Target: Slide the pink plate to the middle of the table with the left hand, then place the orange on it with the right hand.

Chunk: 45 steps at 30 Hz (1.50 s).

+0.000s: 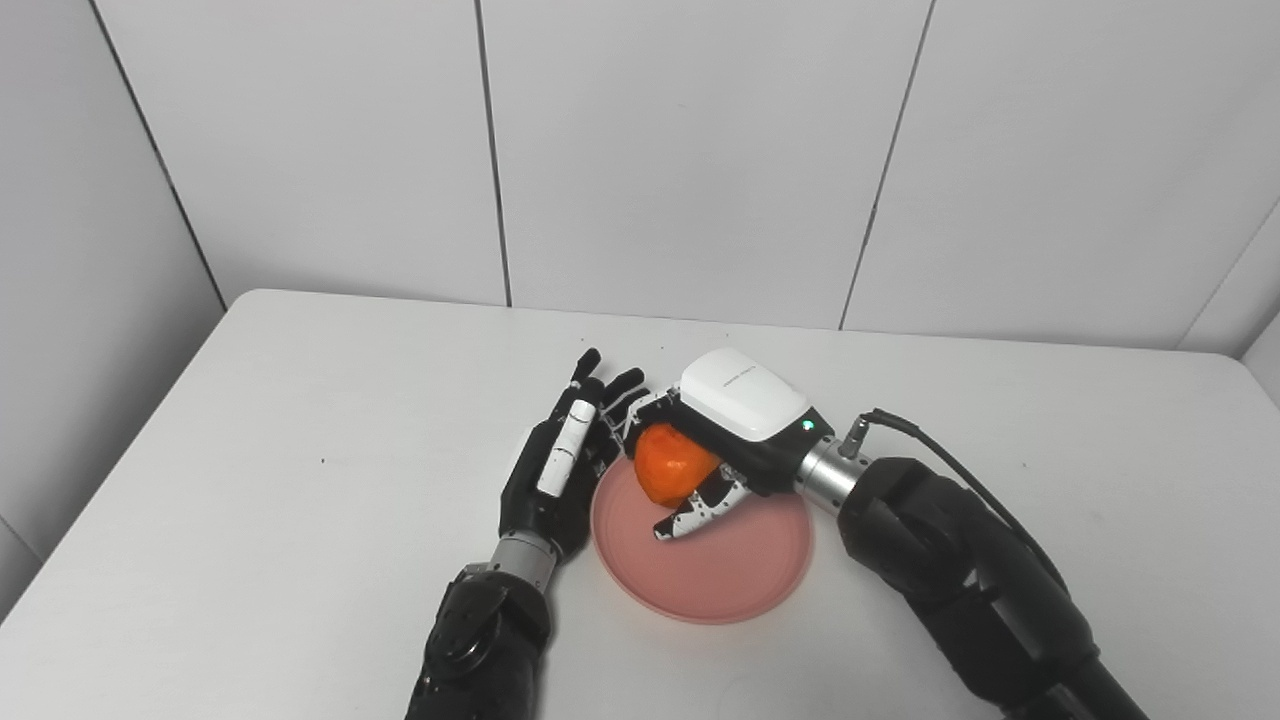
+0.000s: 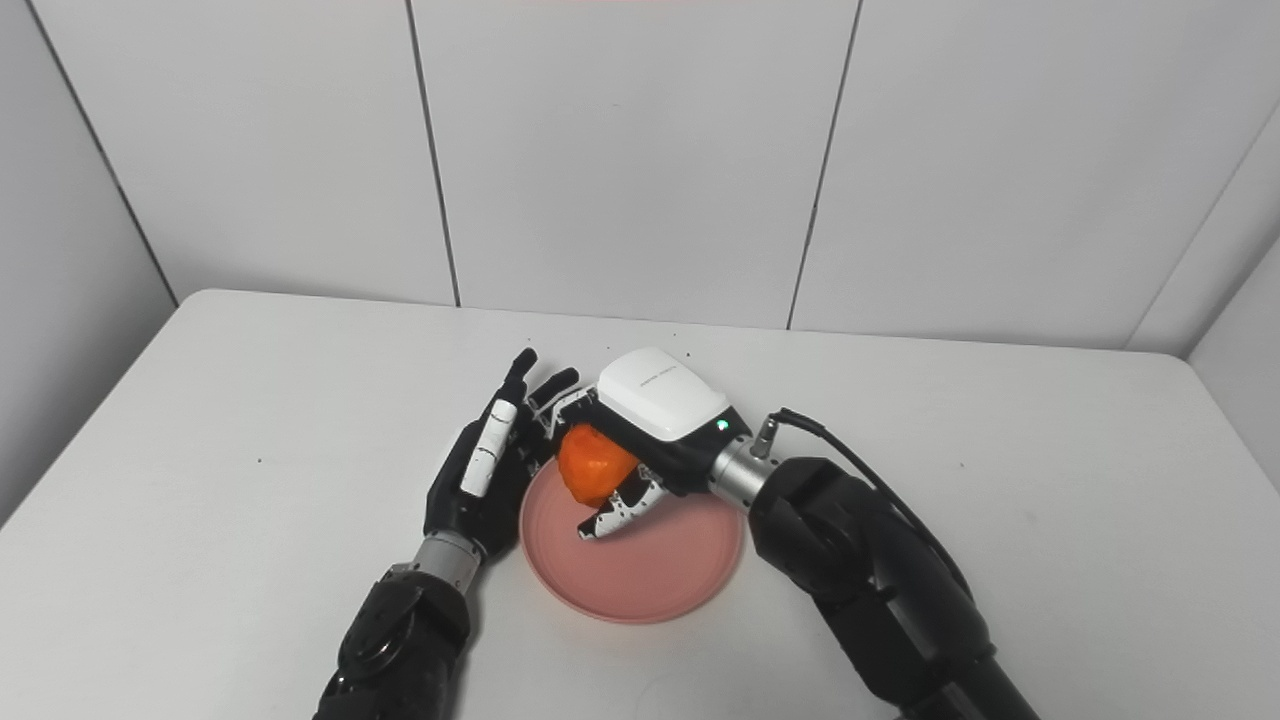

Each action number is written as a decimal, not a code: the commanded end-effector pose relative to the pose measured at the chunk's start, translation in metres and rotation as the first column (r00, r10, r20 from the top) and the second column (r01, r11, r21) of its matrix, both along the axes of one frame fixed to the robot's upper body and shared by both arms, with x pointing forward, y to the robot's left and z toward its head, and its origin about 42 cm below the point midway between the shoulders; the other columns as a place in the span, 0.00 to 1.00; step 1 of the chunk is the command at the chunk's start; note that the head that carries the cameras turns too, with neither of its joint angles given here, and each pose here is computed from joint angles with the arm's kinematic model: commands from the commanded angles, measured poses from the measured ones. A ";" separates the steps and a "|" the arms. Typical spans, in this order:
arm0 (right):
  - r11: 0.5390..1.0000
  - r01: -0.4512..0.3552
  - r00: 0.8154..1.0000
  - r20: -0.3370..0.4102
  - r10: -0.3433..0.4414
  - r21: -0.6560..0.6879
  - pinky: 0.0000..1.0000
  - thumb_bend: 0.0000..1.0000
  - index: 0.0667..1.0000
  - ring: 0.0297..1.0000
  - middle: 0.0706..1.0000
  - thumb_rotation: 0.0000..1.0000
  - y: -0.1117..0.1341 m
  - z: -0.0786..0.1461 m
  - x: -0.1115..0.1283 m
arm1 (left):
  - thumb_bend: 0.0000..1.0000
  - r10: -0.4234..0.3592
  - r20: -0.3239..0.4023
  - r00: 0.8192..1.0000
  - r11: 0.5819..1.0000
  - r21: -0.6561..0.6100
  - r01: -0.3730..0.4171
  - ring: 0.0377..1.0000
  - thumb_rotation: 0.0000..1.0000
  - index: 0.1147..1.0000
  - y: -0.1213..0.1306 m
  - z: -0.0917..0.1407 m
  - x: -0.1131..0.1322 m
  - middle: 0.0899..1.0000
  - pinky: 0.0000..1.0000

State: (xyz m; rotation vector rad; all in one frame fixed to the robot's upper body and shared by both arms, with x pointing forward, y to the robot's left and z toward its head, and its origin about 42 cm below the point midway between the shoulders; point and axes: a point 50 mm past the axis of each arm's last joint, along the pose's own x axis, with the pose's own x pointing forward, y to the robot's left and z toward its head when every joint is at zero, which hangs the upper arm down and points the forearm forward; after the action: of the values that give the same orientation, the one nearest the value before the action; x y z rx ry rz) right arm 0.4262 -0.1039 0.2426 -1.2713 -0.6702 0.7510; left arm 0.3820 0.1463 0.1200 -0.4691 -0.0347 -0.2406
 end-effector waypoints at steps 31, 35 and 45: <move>0.995 0.012 1.000 -0.014 -0.014 -0.096 0.37 0.61 0.58 0.42 0.49 0.38 -0.002 0.003 0.014 | 0.80 -0.019 -0.096 0.995 1.000 -0.012 0.018 0.82 0.69 0.95 0.003 -0.030 -0.012 0.80 0.82; 0.993 0.033 0.999 -0.023 -0.035 -0.115 0.39 0.70 0.65 0.45 0.52 0.63 -0.004 0.002 0.013 | 0.82 -0.015 -0.103 0.995 1.000 -0.023 0.013 0.80 0.70 0.93 0.004 -0.029 -0.012 0.80 0.83; 0.976 0.117 0.993 0.004 -0.118 -0.182 0.46 0.96 0.73 0.56 0.62 1.00 -0.007 0.001 0.013 | 0.82 -0.018 -0.100 0.995 1.000 -0.019 0.016 0.81 0.70 0.93 0.005 -0.029 -0.013 0.80 0.83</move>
State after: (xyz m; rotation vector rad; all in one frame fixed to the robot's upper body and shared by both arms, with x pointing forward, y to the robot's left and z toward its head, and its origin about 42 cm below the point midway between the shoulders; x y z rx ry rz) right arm 0.4341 -0.1122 0.2198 -1.4575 -0.4816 0.7892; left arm 0.3850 0.1452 0.1215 -0.4876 -0.0306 -0.2602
